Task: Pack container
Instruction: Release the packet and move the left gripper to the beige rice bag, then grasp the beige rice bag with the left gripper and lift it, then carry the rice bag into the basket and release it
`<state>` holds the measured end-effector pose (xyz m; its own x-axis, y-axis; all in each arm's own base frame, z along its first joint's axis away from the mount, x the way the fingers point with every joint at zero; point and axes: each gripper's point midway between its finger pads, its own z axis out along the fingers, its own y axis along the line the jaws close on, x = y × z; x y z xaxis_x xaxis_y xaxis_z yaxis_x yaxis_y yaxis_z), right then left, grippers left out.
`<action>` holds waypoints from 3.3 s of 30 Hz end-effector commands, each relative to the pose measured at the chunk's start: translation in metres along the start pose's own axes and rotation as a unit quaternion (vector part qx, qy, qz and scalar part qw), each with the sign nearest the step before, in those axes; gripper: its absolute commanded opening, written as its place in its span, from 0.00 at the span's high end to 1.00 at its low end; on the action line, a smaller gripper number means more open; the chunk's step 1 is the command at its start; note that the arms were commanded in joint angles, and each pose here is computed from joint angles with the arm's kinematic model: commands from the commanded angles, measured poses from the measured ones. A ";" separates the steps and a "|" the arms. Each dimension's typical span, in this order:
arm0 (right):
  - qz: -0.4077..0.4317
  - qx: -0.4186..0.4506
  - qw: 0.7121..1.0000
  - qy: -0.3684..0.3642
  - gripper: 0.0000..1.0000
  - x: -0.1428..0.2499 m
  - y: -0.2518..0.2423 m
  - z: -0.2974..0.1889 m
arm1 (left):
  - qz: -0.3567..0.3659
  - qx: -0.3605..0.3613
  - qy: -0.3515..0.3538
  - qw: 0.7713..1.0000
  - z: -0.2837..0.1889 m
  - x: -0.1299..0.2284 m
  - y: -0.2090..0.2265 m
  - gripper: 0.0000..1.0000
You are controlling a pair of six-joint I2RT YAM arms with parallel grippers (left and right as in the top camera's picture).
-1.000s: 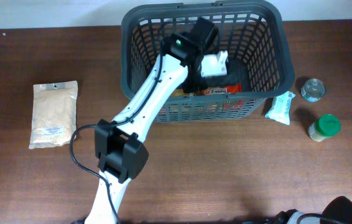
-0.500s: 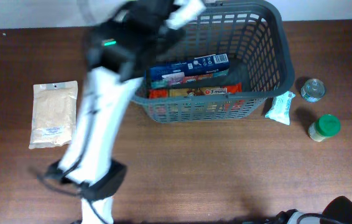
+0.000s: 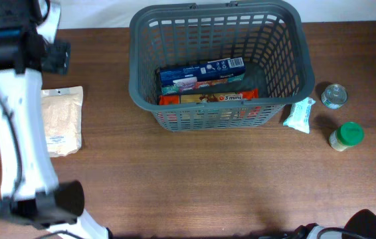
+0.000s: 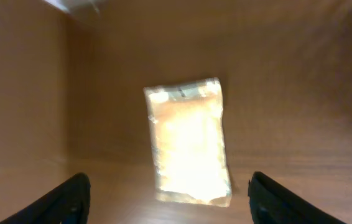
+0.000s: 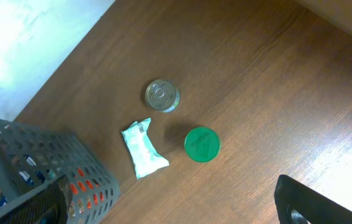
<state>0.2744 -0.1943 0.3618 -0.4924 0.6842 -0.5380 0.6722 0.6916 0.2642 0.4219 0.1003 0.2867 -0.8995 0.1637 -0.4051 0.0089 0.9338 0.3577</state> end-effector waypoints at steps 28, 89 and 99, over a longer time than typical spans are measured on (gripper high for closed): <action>0.000 -0.005 1.000 0.002 0.01 0.000 0.001 0.000 | -0.089 0.081 0.219 0.968 0.228 0.121 -0.038 0.19; 0.000 -0.005 1.000 0.002 0.01 0.000 0.001 0.000 | 0.558 0.161 -0.408 0.704 -0.222 -0.075 -0.281 0.98; 0.000 -0.005 1.000 0.002 0.01 0.000 0.001 0.000 | 0.609 0.235 -0.290 0.700 -0.109 -0.062 -0.384 0.98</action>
<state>0.2744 -0.1942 0.3618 -0.4921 0.6848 -0.5375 0.6727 0.6910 0.2646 0.4177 -0.2976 0.2986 0.2549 0.8867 -0.3857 0.8540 -0.0193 0.5199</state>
